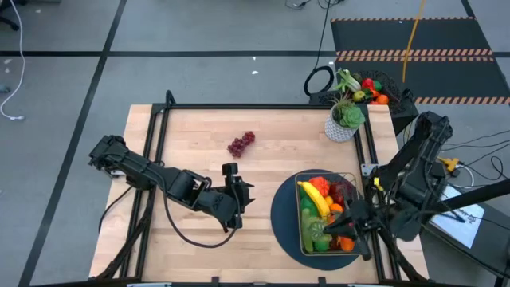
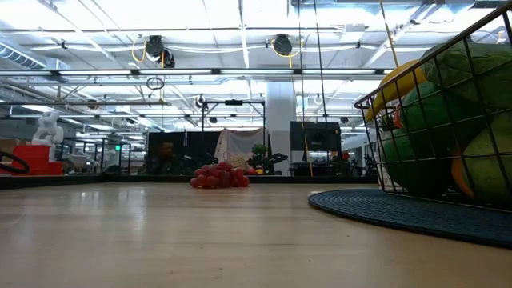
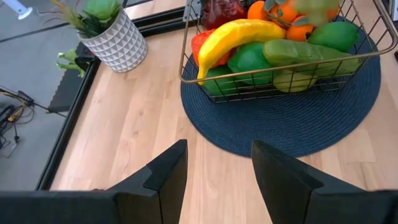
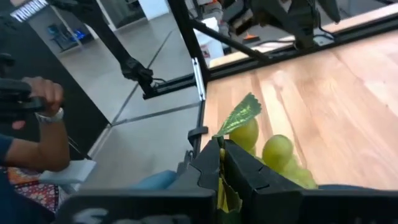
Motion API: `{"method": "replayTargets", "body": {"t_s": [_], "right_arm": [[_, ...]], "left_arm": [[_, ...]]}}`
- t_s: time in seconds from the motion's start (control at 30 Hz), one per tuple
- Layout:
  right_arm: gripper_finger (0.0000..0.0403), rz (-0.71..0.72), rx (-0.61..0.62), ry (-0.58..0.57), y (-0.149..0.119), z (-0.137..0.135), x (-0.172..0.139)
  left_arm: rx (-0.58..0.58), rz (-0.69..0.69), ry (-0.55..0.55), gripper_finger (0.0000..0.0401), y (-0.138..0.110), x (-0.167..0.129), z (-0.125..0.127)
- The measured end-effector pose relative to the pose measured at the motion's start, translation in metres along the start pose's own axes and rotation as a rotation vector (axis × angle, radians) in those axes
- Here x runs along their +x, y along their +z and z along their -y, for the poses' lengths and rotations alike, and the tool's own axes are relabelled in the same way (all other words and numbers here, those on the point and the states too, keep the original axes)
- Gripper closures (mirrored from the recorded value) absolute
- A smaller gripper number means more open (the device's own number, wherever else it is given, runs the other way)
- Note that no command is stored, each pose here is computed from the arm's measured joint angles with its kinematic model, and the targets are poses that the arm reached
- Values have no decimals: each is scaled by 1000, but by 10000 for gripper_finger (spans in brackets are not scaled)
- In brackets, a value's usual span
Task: Build produce basket
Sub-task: Put the green grapes into the wire basket
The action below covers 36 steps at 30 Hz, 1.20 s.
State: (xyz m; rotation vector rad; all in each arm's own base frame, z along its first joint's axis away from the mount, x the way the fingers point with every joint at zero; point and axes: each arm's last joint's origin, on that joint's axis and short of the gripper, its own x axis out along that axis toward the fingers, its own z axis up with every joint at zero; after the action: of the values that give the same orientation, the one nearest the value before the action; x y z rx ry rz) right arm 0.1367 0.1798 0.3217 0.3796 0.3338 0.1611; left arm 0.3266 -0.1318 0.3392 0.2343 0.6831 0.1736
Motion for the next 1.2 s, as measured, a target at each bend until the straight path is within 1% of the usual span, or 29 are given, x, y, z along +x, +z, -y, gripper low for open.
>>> {"method": "replayTargets", "body": {"t_s": [0.3,0.67,0.8,0.97,1.1,1.2], "right_arm": [[399,-57,-16,-47,-22,-7,21],[399,-103,-66,-81,-37,-9,33],[399,-142,-92,-108,-42,-6,32],[399,-213,-93,-151,-50,-1,27],[399,-282,-61,-156,-53,3,20],[399,-327,-68,-143,-51,6,12]], "left_arm": [[-8,2,-1,222,0,0,0],[-17,2,-3,222,0,0,0],[-17,2,-4,222,0,0,0],[-21,6,-5,222,1,0,0],[-26,14,-10,222,2,0,1],[-27,15,-10,222,2,0,1]]}}
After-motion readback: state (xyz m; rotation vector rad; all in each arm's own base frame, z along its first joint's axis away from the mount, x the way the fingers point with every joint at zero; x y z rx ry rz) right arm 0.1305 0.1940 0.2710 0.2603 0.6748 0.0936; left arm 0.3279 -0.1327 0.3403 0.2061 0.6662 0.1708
